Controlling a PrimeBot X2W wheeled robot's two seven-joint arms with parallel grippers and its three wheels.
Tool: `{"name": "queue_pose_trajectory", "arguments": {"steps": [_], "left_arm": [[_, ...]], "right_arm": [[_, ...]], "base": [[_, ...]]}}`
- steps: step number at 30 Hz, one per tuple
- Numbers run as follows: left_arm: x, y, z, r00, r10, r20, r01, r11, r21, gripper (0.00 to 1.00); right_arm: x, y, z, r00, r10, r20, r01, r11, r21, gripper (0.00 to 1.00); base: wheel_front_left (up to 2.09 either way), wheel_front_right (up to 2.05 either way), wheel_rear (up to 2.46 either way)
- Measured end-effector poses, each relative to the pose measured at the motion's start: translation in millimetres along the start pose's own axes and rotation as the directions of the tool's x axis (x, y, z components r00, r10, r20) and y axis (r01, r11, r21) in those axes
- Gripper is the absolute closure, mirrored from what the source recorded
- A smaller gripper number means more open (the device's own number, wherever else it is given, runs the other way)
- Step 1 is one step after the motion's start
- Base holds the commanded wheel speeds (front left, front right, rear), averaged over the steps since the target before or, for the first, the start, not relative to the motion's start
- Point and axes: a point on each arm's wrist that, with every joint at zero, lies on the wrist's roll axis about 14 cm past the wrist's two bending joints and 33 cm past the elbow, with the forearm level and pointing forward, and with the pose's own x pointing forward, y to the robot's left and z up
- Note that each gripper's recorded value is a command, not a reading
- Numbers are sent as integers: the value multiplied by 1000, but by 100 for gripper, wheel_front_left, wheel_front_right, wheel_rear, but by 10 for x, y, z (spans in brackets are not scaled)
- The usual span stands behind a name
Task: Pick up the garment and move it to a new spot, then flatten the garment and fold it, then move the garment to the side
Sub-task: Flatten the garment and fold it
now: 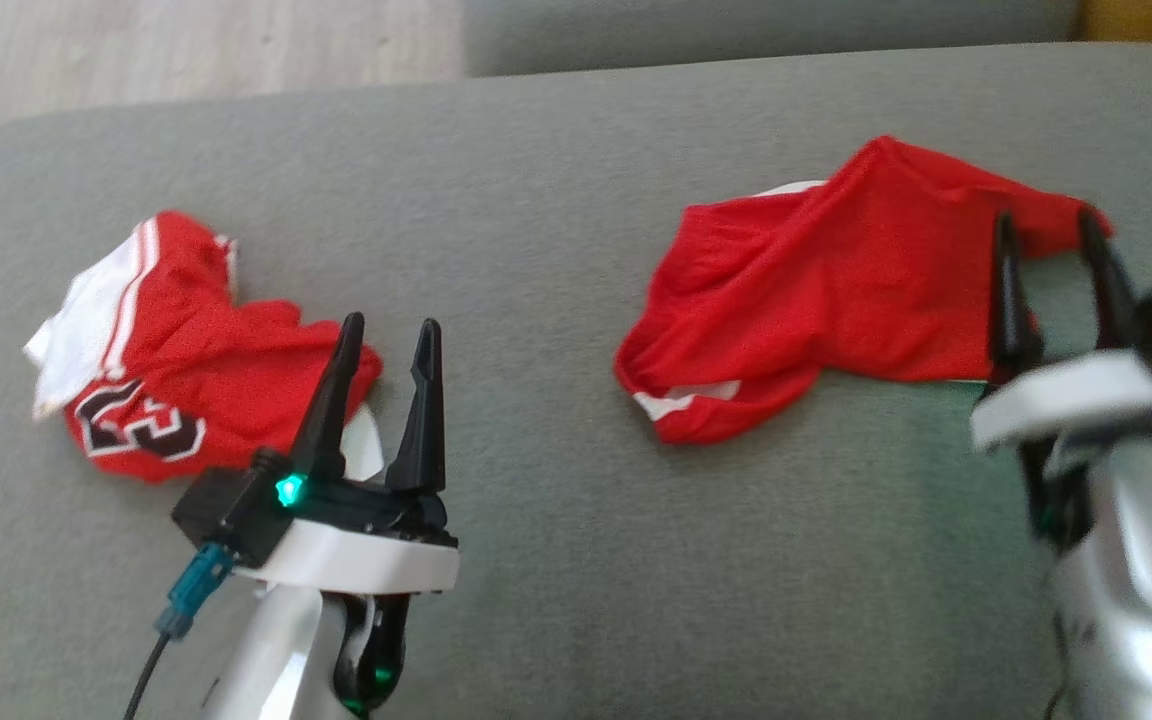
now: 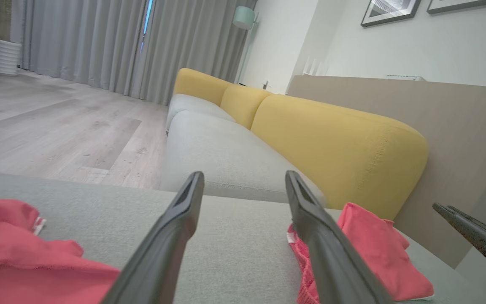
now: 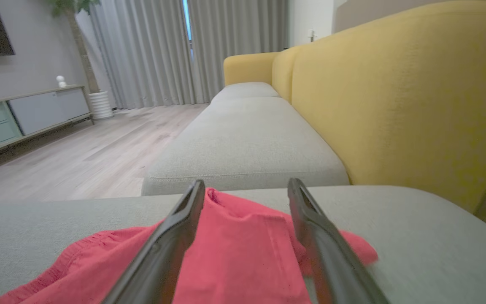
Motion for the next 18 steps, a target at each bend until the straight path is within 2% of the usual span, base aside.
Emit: {"name": "queue_pose_trajectory", "arguments": {"steps": [1, 4, 9, 18], "left_arm": [[0, 0, 0, 1000, 0, 0, 0, 1000, 0, 0], [43, -114, -11, 999, -34, -1, 34, 999, -5, 0], [93, -287, -68, 996, -86, -15, 86, 996, -16, 0], [129, -468, -400, 984, -143, -107, 136, 988, -70, 0]], "right_arm": [[0, 0, 0, 1000, 0, 0, 0, 1000, 0, 0], [-324, -5, -103, 999, -37, -9, 37, 999, 31, 0], [-807, -86, -422, 991, -98, -94, 104, 993, 62, 0], [-740, -179, -226, 991, -130, -30, 131, 990, 55, 0]], "base": [[0, 0, 0], [0, 0, 0], [0, 0, 0], [0, 0, 0]]}}
